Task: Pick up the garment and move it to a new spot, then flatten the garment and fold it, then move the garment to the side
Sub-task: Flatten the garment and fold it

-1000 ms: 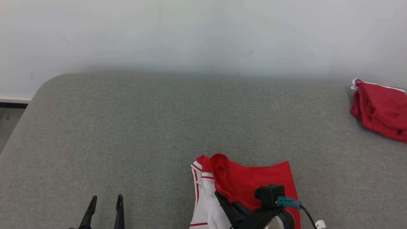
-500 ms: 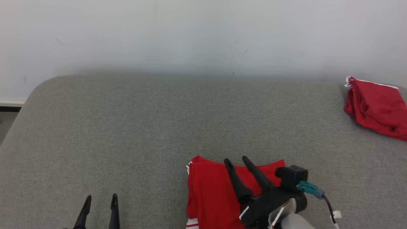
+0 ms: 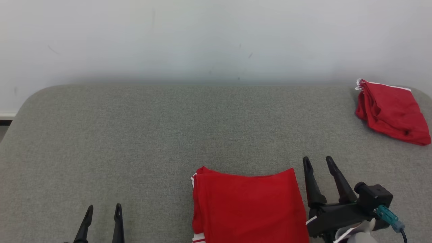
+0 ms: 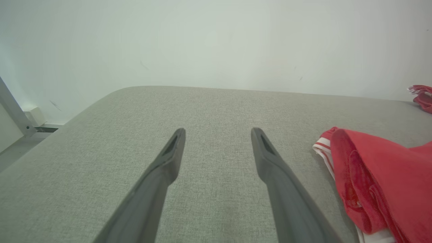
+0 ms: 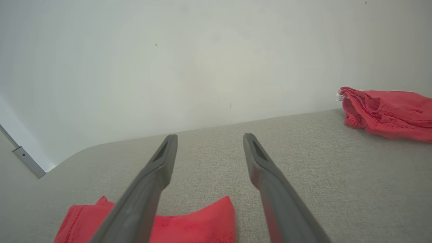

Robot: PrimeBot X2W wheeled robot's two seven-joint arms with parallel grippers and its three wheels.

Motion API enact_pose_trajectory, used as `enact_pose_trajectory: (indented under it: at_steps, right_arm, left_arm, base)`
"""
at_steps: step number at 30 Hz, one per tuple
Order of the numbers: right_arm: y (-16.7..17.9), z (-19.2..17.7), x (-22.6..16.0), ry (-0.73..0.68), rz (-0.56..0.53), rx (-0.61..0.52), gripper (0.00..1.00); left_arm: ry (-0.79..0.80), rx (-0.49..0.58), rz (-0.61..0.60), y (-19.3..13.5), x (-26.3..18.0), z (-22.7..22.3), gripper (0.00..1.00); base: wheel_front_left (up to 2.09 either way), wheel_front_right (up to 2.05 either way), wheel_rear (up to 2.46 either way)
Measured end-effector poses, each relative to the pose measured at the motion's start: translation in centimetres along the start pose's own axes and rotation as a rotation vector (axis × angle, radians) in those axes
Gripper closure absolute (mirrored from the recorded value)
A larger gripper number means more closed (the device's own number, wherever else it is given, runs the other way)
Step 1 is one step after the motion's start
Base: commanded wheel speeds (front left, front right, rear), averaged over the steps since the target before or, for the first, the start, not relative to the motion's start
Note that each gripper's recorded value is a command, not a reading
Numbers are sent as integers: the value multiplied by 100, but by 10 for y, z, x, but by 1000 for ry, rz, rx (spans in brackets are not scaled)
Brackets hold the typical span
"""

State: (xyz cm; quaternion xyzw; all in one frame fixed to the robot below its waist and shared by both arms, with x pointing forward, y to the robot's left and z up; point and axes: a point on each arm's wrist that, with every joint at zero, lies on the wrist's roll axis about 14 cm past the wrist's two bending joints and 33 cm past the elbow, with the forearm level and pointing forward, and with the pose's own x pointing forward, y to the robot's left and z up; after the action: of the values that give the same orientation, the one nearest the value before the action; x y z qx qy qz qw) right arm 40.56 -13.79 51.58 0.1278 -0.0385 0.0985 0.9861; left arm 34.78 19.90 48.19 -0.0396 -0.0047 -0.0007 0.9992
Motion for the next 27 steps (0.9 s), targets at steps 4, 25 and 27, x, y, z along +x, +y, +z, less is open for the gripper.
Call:
enact_pose_trajectory:
  at_steps: [4, 25, 27]
  right_arm:
    - [-14, 4, -14, -16, -46, -76, 0]
    - [-33, -3, -66, 13, -141, -140, 0]
    - [-32, -6, -65, 20, -136, -137, 0]
  left_arm:
    - [-13, 8, -19, -5, 2, 4, 0]
    - [-21, 10, -88, -32, 7, 6, 0]
    - [-18, 10, -86, -32, 6, 5, 0]
  base:
    - [0, 0, 0]
    - [0, 0, 0]
    - [0, 0, 0]
